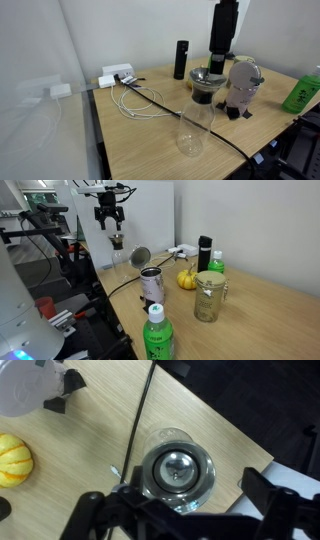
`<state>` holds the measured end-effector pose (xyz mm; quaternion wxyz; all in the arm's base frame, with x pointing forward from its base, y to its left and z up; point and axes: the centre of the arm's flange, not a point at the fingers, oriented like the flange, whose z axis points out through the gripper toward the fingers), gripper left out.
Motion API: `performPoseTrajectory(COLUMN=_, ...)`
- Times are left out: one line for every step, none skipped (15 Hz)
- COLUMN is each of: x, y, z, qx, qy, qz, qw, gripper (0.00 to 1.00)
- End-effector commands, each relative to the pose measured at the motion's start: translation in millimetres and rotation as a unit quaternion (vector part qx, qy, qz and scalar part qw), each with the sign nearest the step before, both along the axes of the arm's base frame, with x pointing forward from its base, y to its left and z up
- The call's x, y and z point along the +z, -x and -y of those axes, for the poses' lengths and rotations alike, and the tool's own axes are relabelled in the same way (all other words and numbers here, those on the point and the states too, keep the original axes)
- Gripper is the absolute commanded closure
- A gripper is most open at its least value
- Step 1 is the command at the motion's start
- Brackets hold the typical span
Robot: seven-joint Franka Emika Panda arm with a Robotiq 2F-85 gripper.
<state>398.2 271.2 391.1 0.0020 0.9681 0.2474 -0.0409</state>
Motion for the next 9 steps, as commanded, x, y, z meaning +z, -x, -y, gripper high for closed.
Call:
performPoseTrajectory(x=-8.9, y=-8.1, z=-7.2, qx=0.004, qy=-0.003, qz=0.012, qw=0.9999, gripper=0.0)
performPoseTrajectory(x=-11.4, y=-9.4, z=-7.9, qx=0.006, qy=-0.003, qz=0.013, qw=0.9999, gripper=0.0)
performPoseTrajectory(x=-14.1, y=-10.0, z=-8.3, qx=0.006, qy=-0.003, qz=0.012, qw=0.9999, gripper=0.0)
performPoseTrajectory(x=-16.3, y=-10.4, z=-8.4, qx=0.006, qy=-0.003, qz=0.011, qw=0.9999, gripper=0.0)
performPoseTrajectory(x=-17.8, y=-10.8, z=-8.3, qx=0.006, qy=-0.002, qz=0.011, qw=0.9999, gripper=0.0)
performPoseTrajectory(x=-18.3, y=-11.0, z=-8.2, qx=0.005, qy=-0.002, qz=0.012, qw=0.9999, gripper=0.0)
performPoseTrajectory(x=-18.3, y=-11.1, z=-8.2, qx=0.005, qy=-0.002, qz=0.012, qw=0.9999, gripper=0.0)
performPoseTrajectory(x=-17.4, y=-10.7, z=-8.5, qx=0.005, qy=-0.003, qz=0.012, qw=0.9999, gripper=0.0)
performPoseTrajectory(x=-16.4, y=-10.3, z=-9.1, qx=0.004, qy=-0.003, qz=0.012, qw=0.9999, gripper=0.0)
